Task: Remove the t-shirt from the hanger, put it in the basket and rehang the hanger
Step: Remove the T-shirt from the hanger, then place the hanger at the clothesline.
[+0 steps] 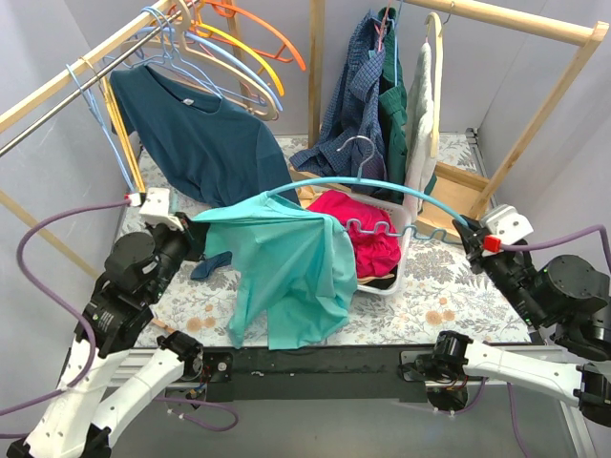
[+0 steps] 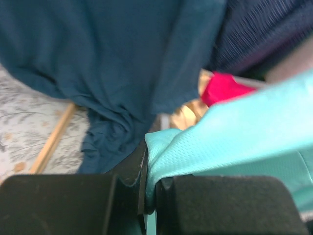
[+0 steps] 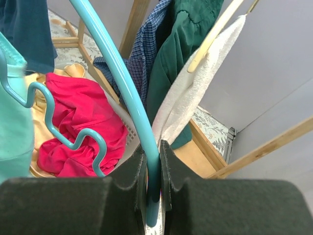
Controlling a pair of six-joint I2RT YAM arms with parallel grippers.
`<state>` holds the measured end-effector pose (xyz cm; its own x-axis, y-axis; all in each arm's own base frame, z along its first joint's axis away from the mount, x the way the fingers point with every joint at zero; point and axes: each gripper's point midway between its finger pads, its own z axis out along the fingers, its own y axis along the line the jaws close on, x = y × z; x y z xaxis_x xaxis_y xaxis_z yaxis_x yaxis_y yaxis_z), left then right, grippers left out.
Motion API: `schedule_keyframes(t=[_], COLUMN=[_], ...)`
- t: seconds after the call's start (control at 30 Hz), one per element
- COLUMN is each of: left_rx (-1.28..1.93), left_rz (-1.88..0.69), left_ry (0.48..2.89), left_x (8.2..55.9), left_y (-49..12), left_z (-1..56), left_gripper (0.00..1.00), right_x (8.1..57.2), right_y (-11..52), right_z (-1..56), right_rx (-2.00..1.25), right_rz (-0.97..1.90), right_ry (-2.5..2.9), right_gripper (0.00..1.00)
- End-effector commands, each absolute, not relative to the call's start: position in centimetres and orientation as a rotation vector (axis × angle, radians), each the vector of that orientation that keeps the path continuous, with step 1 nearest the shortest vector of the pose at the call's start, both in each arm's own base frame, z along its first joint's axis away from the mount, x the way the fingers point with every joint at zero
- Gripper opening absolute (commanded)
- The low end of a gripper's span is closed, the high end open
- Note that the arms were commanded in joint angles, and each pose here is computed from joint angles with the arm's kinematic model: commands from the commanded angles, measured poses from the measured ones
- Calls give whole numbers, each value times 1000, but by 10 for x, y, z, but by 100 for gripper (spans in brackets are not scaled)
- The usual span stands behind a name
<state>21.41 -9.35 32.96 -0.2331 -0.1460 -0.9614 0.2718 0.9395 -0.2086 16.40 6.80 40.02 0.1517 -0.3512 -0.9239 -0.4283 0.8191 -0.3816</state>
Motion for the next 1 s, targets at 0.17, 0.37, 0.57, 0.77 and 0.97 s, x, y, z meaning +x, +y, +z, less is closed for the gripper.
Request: schedule_keyframes(t=[0.17, 0.37, 0.57, 0.77, 0.97], left_rx=[-211, -240, -133, 55, 145], left_rz=[-167, -165, -229, -332, -412], left_ry=[1636, 1637, 1666, 1851, 1972], left_x=[204, 200, 201, 216, 222], left_y=[-24, -20, -38, -86, -113], left_z=[357, 358, 357, 313, 281], left_gripper=[0, 0, 0, 0, 1], right_x=[164, 163, 167, 190, 214], right_y=[9, -10, 15, 82, 134], right_z=[449, 461, 463, 452, 450], right_rx=[-228, -116, -217, -384, -435], right_rz=[117, 115, 109, 57, -4], right_ry=[1376, 1333, 1335, 1392, 1386], right_gripper=[1, 1, 1, 1, 1])
